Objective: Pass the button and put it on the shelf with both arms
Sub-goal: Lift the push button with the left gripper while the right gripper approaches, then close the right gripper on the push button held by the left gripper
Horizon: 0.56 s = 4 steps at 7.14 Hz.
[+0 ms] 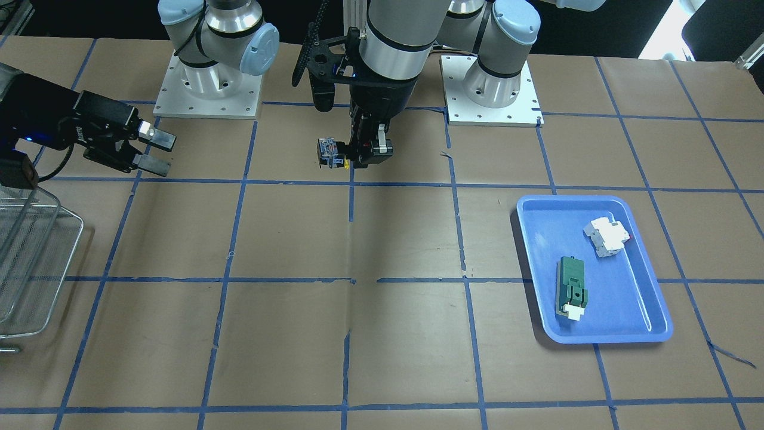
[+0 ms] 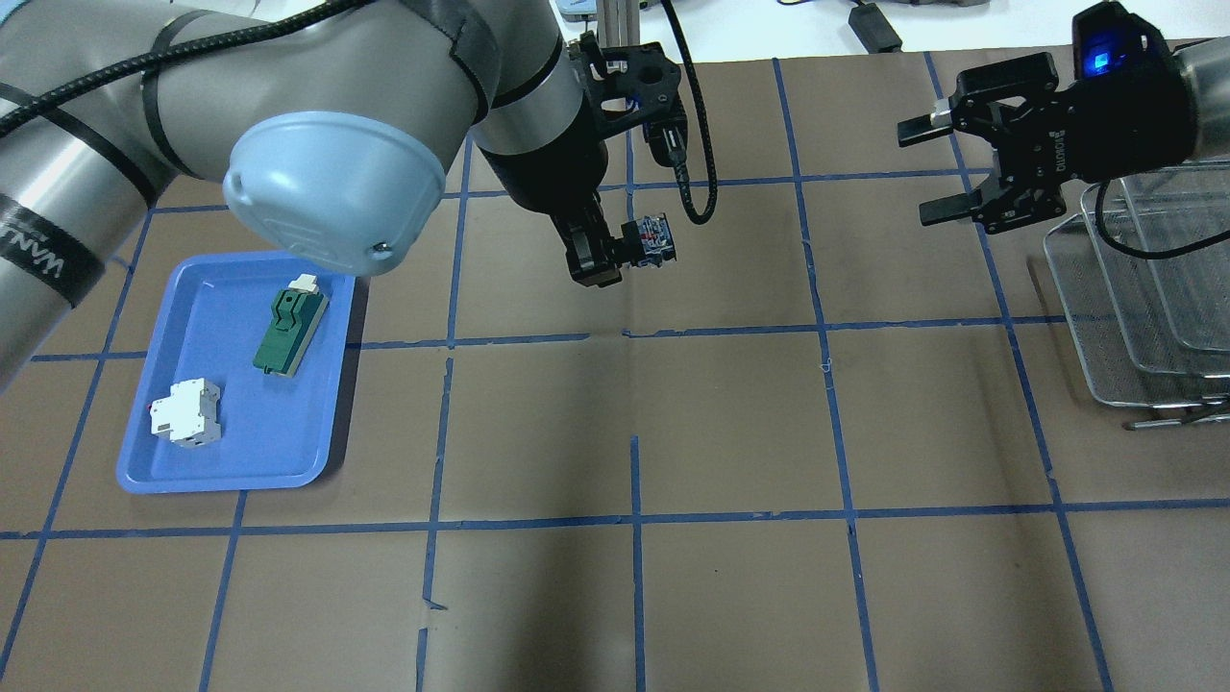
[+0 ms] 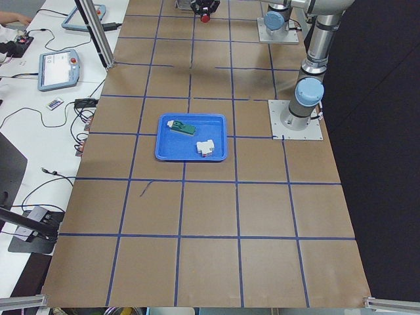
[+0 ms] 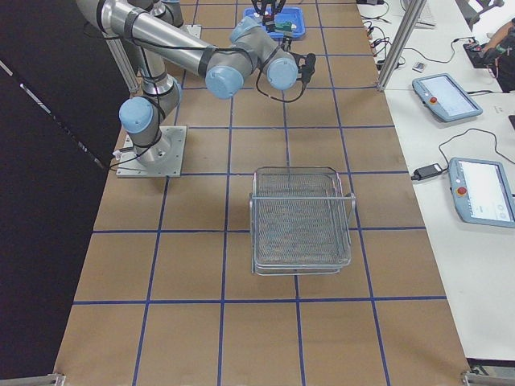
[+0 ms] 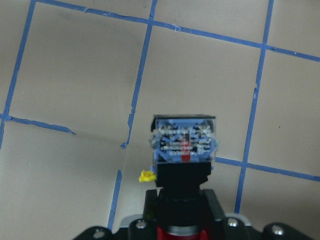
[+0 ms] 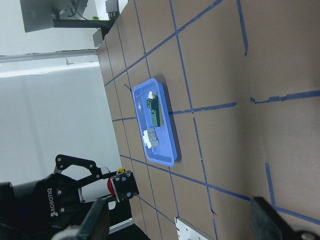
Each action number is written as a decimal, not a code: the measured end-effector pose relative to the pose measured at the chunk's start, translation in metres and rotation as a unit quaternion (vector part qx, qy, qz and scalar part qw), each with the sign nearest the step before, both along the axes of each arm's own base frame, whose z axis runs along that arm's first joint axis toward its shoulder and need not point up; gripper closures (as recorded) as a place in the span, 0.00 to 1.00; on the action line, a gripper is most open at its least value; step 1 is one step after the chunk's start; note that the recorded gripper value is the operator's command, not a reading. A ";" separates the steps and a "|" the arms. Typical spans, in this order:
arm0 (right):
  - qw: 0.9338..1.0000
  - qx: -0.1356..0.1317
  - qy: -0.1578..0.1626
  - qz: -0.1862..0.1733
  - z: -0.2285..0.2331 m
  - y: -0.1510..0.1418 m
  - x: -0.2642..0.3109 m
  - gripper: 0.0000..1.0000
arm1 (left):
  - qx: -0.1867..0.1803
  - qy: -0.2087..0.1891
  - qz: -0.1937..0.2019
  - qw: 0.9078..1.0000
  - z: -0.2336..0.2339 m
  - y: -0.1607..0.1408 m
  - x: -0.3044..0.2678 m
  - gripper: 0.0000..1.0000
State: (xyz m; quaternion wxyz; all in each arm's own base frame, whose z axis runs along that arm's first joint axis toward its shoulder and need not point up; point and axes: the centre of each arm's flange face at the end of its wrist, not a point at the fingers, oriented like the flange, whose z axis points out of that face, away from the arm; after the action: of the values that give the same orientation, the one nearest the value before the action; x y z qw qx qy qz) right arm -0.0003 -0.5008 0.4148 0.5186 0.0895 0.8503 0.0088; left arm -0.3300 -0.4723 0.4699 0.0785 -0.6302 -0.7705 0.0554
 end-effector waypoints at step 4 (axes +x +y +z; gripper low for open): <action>0.997 -0.010 -0.044 0.066 -0.015 -0.006 0.090 0.00 | 0.009 0.002 0.010 1.000 -0.007 0.008 -0.022 1.00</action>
State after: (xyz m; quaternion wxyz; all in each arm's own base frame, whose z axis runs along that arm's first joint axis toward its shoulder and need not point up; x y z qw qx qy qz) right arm 0.0902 -0.5072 0.3994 0.5550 0.0274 0.8305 0.0380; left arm -0.3523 -0.4638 0.4634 0.0853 -0.6213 -0.7773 0.0505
